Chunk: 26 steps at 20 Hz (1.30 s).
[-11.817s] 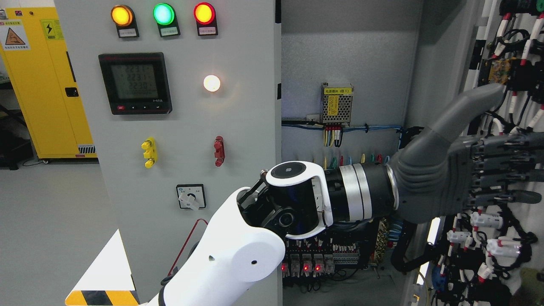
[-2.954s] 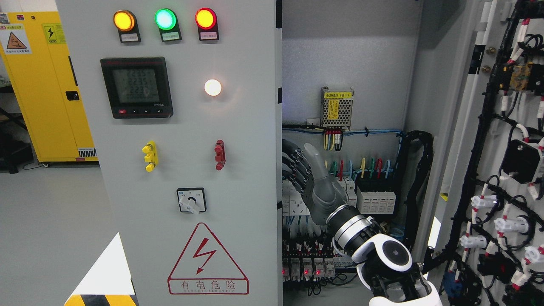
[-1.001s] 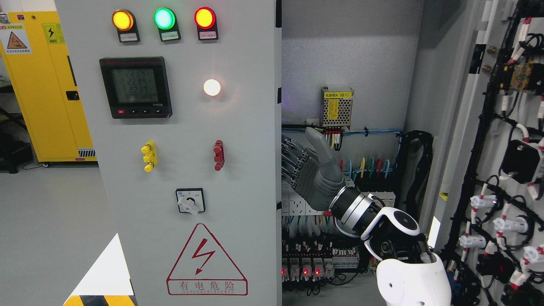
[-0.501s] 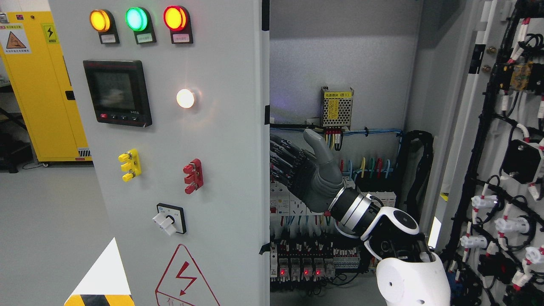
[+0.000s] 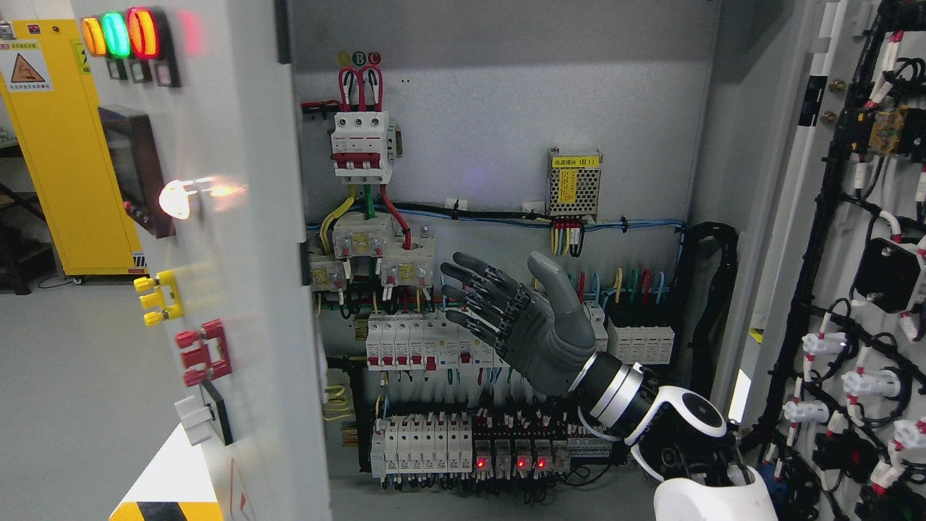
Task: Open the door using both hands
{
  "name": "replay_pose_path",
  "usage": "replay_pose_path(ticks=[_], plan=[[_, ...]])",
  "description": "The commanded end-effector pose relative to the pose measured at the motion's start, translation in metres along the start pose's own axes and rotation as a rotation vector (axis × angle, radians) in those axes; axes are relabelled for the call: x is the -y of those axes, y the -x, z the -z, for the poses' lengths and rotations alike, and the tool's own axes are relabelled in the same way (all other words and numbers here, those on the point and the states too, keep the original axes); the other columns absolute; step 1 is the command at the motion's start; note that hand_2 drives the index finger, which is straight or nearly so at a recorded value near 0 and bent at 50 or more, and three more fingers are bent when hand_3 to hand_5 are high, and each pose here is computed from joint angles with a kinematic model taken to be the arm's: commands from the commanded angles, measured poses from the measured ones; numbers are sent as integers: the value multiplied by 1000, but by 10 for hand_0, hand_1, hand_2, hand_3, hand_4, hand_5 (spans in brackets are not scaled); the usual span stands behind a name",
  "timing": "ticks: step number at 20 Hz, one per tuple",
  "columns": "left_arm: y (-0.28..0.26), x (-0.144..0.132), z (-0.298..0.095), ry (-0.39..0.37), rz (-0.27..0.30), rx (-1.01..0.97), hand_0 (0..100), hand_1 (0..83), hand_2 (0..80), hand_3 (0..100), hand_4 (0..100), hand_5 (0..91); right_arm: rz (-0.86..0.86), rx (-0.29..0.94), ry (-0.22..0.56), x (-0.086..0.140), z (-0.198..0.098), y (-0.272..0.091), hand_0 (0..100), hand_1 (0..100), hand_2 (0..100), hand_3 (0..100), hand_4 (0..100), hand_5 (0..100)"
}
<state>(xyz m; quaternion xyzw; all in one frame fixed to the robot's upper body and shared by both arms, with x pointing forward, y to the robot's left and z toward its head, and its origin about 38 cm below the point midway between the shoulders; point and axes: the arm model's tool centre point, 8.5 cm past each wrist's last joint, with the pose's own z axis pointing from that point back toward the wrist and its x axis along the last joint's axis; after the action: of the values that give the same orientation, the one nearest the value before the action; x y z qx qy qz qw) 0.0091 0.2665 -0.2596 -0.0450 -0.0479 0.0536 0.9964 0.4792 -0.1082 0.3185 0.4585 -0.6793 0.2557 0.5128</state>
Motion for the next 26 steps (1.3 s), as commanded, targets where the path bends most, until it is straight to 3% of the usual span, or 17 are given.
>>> replay_pose_path(ticks=[1,7,11,19,26], plan=[[-19,35,6,56,2,28,0,0,0,0,0,0,-66,-64,-203,-74,12,22,216,14,0,0,0,0],[-24,35,6,56,5,35,0,0,0,0,0,0,-9,-165,-321,-118,25,72,216,15,0,0,0,0],[-24,34,6,54,5,35,0,0,0,0,0,0,16,-208,-363,-136,25,92,217,13,0,0,0,0],[-22,33,6,53,3,33,0,0,0,0,0,0,39,-220,-463,-183,52,109,217,13,0,0,0,0],[-23,33,6,52,5,35,0,0,0,0,0,0,-24,-269,-504,-207,63,122,217,13,0,0,0,0]])
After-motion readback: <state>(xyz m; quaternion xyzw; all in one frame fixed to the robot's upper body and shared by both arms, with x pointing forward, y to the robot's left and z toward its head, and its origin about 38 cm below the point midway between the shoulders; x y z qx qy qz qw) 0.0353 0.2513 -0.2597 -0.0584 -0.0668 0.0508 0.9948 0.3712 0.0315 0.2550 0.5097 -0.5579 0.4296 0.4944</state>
